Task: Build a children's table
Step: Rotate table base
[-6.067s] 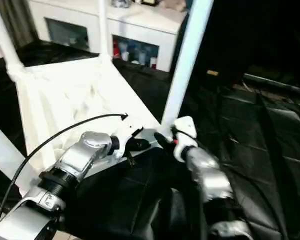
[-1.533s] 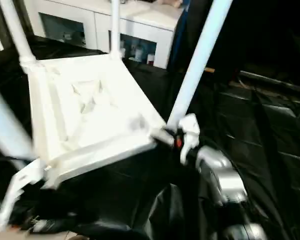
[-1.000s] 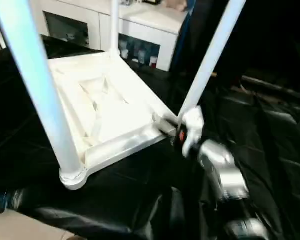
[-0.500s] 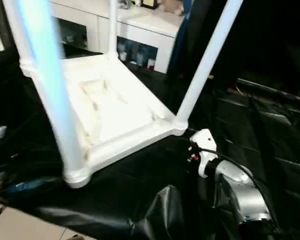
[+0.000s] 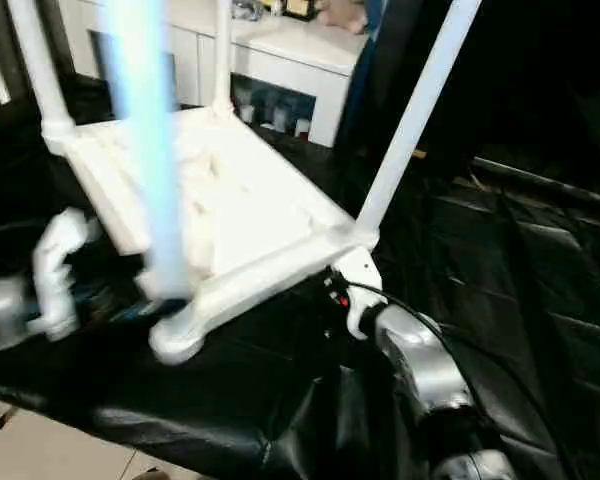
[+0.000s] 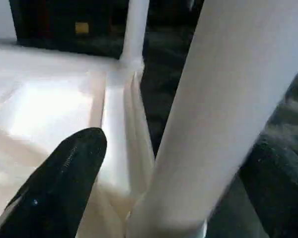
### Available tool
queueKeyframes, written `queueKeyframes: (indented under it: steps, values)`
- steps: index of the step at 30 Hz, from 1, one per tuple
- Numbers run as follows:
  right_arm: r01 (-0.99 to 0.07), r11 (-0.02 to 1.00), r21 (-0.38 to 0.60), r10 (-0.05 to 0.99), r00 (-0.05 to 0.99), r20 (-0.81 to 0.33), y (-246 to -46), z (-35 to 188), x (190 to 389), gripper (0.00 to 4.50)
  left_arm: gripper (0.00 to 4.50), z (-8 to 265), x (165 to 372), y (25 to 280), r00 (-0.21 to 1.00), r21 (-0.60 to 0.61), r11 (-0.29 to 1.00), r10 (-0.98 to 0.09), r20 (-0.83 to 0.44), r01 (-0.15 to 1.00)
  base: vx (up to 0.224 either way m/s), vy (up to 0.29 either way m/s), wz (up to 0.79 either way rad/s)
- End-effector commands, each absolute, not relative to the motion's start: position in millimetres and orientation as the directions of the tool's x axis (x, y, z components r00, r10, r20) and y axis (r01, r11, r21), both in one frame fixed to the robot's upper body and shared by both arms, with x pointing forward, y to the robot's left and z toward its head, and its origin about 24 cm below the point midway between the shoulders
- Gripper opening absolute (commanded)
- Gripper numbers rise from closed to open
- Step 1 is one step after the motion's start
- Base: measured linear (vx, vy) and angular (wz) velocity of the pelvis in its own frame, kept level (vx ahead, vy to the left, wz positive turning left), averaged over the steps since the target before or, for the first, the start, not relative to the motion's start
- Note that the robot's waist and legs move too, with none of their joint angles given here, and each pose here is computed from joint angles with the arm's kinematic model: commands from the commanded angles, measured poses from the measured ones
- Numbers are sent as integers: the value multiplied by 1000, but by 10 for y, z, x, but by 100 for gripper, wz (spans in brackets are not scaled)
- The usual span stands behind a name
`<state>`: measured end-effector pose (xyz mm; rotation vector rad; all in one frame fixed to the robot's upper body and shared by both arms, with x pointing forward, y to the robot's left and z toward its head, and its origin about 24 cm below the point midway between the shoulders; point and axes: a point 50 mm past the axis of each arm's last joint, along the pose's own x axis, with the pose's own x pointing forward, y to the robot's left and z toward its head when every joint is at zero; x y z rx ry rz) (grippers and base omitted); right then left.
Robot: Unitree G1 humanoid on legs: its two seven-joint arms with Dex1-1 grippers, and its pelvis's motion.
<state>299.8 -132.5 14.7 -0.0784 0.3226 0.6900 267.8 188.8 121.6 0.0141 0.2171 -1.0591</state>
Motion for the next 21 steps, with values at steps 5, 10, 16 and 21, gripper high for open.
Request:
queueKeyframes:
  steps: [5, 10, 16, 21]
  values:
    - [-635, 773, -12, 589, 724, -360, -1285, 110, 3082, 445, 450, 1421, 2703, 1342, 259, -88, 262, -965, -46, 961, 0, 0, 0]
    - [-631, 775, -27, 580, 728, -365, -1217, 91, 3130, 445, 450, 1440, 2562, 844, 39, -101, 38, -999, 8, 994, 0, 0, 0]
    - [-641, 767, -33, 592, 726, -349, -1112, 110, 3162, 445, 450, 1395, 2536, 390, -36, -78, -38, -999, 21, 996, 0, 0, 0]
    - [-638, 769, -39, 589, 731, -346, -1099, 105, 3183, 445, 450, 1358, 2642, 247, 55, -31, 55, -998, 1, 998, 0, 0, 0]
